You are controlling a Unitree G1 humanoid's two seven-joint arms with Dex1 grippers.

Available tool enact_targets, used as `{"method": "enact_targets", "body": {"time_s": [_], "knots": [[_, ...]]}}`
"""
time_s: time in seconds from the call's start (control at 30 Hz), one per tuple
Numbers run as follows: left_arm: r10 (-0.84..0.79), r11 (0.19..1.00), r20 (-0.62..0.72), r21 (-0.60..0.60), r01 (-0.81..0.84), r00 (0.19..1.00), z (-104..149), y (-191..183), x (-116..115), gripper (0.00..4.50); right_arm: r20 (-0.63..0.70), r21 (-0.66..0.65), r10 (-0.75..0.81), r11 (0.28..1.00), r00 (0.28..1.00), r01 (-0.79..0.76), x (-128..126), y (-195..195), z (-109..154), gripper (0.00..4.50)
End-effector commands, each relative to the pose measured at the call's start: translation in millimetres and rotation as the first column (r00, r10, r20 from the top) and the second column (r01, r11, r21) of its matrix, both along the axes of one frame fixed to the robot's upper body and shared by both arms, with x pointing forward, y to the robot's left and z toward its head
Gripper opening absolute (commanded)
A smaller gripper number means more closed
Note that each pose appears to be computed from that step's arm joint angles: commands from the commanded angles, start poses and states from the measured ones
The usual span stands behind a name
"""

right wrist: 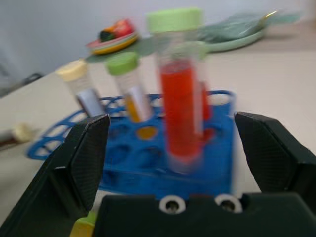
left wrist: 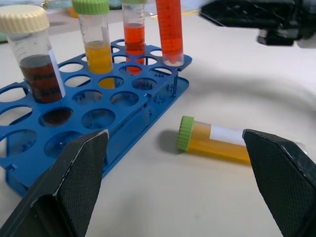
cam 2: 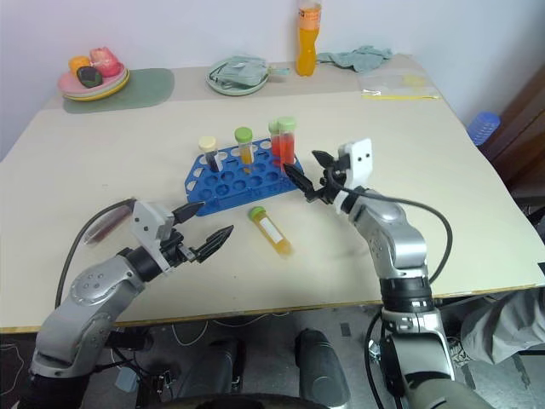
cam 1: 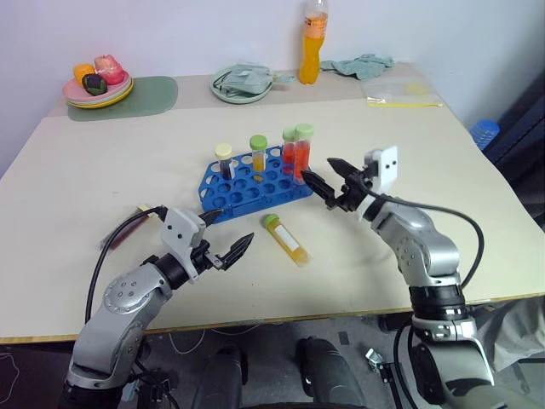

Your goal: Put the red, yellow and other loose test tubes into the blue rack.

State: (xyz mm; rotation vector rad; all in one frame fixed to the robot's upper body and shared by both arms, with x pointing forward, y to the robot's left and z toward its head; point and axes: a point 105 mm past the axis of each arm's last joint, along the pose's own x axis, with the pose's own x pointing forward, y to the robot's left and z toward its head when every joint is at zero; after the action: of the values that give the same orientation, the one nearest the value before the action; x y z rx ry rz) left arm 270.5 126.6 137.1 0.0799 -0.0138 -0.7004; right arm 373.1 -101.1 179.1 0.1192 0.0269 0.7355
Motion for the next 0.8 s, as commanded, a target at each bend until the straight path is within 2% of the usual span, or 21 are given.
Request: {"method": "enact_targets", "body": {"time_s": [0.03, 0.17, 0.33, 0.8], "knots": [[-0.008, 1.000, 0.048, -0.005, 0.008, 0.999, 9.2, -1.6, -0.3, 4.50, -0.034, -0.018, 0.026, 0.999, 0.999, -0.027, 4.3, 9.6, 12.0, 4.45], [-0.005, 1.000, 0.049, -0.004, 0.005, 0.999, 9.4, -1.1, -2.2, 4.50, -0.108, -0.044, -0.037, 0.999, 0.993, 0.033, 23.5, 7.7, 11.5, 4.45], [0.004, 1.000, 0.049, -0.003, -0.004, 0.999, 9.3, -1.2, -4.7, 4.50, -0.127, -0.108, -0.049, 0.994, 0.991, 0.035, 32.7, 8.2, 6.5, 4.45], [0.010, 1.000, 0.050, -0.004, -0.010, 0.999, 11.7, -3.2, -6.1, 4.50, -0.078, -0.113, 0.034, 0.993, 0.996, -0.042, 24.5, 15.5, 7.7, 4.45]]}}
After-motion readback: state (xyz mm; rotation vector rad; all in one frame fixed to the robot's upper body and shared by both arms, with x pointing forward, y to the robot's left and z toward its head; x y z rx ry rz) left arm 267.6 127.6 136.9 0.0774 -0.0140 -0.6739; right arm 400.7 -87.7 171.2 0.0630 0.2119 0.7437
